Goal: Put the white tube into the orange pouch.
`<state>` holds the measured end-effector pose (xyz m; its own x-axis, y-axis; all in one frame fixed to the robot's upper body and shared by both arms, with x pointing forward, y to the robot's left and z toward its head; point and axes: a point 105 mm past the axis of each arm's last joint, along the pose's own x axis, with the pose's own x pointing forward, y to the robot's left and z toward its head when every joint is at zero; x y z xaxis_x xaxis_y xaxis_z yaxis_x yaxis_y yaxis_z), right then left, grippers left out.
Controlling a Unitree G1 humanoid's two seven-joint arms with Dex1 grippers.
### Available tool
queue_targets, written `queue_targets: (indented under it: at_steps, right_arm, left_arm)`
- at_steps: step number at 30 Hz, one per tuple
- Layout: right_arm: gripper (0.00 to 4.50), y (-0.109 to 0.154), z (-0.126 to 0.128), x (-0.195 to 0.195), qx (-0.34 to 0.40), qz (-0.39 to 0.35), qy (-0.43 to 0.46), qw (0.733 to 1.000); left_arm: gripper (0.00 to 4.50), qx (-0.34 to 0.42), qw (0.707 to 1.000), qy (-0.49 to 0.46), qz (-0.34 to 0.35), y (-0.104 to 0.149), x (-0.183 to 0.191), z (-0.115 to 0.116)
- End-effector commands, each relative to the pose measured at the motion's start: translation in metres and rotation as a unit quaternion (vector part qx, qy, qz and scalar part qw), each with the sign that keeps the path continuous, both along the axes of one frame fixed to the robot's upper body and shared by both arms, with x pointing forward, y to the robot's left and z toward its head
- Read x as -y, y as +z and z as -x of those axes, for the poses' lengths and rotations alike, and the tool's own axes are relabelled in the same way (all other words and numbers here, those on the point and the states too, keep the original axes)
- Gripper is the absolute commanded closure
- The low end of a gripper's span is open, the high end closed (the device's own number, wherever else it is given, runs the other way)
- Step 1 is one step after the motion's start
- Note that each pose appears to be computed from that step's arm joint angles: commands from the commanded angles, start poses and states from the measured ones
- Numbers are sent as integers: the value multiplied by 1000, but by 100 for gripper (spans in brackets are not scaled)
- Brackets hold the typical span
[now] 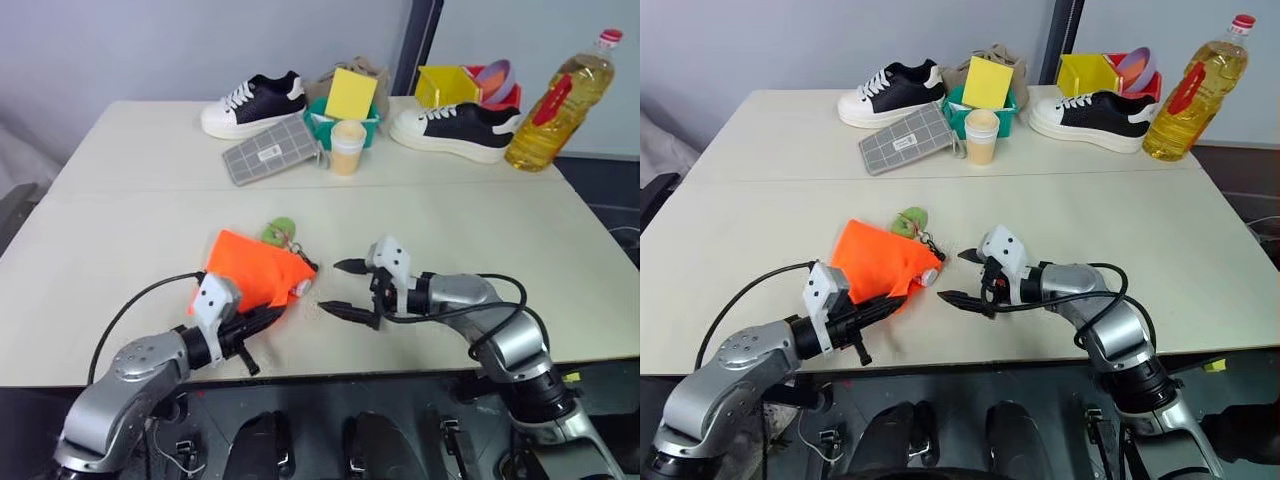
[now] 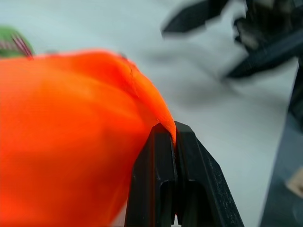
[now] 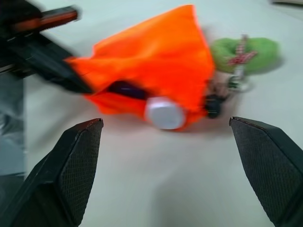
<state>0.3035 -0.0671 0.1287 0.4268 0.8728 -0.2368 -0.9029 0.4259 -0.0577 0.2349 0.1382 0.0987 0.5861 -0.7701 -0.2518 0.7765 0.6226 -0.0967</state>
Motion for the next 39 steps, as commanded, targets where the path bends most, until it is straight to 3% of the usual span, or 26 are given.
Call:
queue_targets:
  at_steps: [1,10,13,18,28,31,38,39]
  right_arm:
    - [7,18,-18,1,29,-23,-37,999]
    - [7,18,-50,-22,24,-50,-90,994]
    - [0,16,-58,-30,23,-53,-102,993]
    - [0,10,-76,-45,1,-55,-137,989]
    - [0,-13,-91,-74,-45,-43,-155,986]
    - [89,-21,-88,-80,-49,-33,-144,988]
    - [445,-16,-85,-68,-6,-32,-146,989]
    - [445,-15,-85,-65,2,-32,-150,988]
  left_arm:
    - [450,-3,1000,-9,-14,7,-15,11]
    - [450,-19,1000,-6,-23,9,-33,18]
    - [369,-29,999,-17,-4,13,-31,22]
    - [133,-2,1000,9,5,24,-39,13]
    - [133,27,998,39,35,40,-47,3]
    - [126,32,998,44,30,36,-44,2]
    - [126,42,997,60,31,29,-41,-2]
    - [126,46,997,62,32,29,-41,-3]
